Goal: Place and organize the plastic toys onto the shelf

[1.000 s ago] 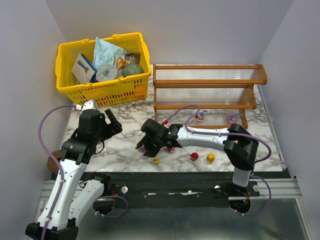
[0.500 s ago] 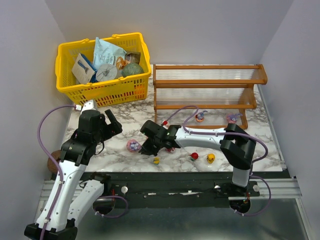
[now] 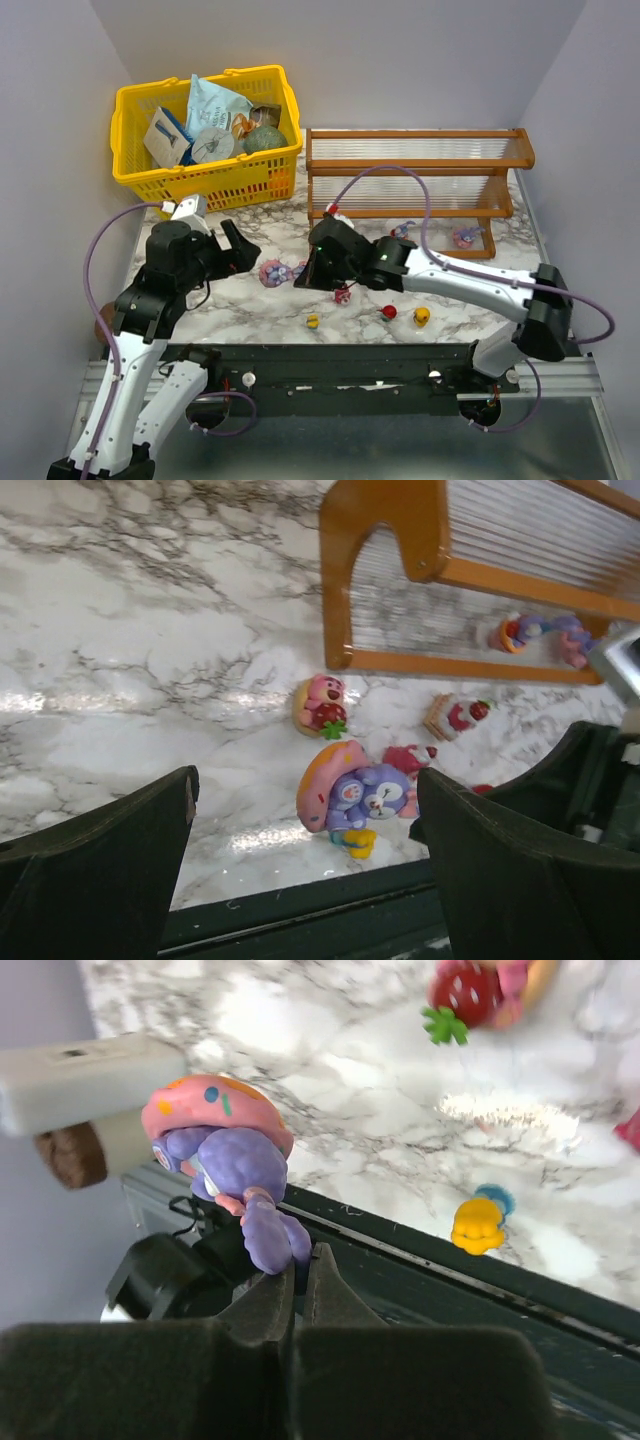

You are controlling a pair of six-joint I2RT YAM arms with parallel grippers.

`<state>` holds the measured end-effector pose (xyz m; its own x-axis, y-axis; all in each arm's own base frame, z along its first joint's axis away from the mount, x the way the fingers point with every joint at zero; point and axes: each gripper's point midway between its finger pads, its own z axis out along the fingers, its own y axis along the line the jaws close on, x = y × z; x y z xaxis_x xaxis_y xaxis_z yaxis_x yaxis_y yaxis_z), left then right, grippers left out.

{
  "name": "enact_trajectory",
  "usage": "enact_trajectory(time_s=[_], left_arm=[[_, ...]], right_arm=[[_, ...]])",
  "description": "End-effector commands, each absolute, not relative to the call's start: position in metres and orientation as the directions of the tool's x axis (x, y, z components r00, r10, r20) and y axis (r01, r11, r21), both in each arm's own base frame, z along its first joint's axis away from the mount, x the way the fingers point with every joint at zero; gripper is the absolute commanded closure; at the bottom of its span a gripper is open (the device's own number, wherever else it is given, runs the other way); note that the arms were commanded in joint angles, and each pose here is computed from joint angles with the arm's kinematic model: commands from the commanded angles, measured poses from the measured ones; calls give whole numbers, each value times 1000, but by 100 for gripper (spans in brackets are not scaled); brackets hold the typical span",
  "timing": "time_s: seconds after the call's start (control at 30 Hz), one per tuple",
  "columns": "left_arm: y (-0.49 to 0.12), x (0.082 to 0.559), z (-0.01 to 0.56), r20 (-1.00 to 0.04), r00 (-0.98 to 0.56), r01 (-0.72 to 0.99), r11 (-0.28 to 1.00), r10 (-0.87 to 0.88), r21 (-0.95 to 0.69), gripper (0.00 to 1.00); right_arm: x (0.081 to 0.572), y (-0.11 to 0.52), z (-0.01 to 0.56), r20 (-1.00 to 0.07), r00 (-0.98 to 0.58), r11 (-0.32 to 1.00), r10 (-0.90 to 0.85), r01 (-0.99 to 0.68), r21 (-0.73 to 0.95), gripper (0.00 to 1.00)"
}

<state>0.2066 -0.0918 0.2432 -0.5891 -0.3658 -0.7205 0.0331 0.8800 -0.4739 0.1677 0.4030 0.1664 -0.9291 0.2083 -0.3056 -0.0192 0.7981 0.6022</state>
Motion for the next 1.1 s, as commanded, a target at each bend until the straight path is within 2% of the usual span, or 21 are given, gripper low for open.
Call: enact_trajectory(time_s=[0.0, 0.07, 0.13, 0.17, 0.37, 0.57, 1.07], left_arm=[[-142, 190, 257, -741, -643, 371, 768, -194, -523, 1], [-161, 181, 261, -730, -668, 472, 675, -146, -567, 1], [-172, 179, 263, -722, -679, 510, 619, -137, -597, 1], [-182, 169, 268, -711, -694, 555, 545, -114, -629, 1], [-204, 157, 276, -683, -725, 621, 341, -92, -706, 1], [-201, 159, 257, -654, -753, 578, 397, -75, -712, 1], [-239, 121, 214, -556, -828, 552, 293, 77, -781, 3]], right_arm=[[176, 376, 199, -579, -814, 795, -43, -378, 474, 99], [163, 370, 205, -618, -762, 738, -195, -529, 420, 99], [156, 365, 213, -627, -731, 703, -271, -595, 390, 99], [146, 357, 211, -618, -704, 667, -349, -650, 364, 99], [144, 321, 205, -633, -612, 649, -475, -729, 218, 99], [151, 309, 217, -674, -561, 648, -481, -745, 158, 99], [140, 320, 243, -685, -460, 509, -565, -848, 149, 99]])
